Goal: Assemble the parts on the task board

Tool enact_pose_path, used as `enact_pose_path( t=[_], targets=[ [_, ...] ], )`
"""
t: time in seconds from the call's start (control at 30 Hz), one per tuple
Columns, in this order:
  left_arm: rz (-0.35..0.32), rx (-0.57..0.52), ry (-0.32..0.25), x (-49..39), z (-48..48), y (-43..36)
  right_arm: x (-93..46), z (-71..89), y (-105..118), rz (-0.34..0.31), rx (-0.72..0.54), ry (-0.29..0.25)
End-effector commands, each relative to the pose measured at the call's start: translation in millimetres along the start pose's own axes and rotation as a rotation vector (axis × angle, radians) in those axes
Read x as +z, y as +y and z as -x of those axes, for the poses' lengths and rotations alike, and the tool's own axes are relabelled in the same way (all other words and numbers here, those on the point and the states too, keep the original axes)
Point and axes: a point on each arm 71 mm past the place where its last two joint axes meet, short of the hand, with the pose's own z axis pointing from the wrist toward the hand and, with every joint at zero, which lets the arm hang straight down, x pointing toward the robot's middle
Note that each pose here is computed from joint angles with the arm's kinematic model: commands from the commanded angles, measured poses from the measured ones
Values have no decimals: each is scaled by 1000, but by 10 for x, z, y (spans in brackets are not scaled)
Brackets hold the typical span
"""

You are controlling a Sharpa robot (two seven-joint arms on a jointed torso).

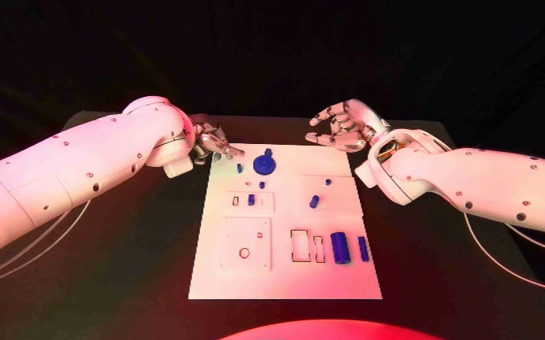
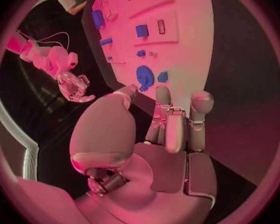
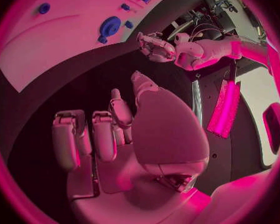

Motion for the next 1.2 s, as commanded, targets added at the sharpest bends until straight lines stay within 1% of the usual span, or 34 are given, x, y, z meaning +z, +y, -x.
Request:
enact_pose_path(
  t=[0.03, 0.23, 0.47, 0.73, 0.93, 1.2],
  targets=[
    [-6, 26, 21, 41, -2, -21, 2, -11, 15, 13, -3, 2],
    [17, 45, 39, 130, -32, -19, 5, -17, 21, 14, -3, 4],
    [39, 62, 49, 206, -42, -13, 7, -24, 28, 16, -2, 5],
    [51, 67, 68, 251, -63, -8, 11, -30, 34, 19, -1, 5],
    [56, 70, 85, 279, -101, -10, 12, -34, 38, 20, -1, 5],
    [57, 66, 91, 316, -147, -13, 13, -37, 42, 21, 0, 6]
  ],
)
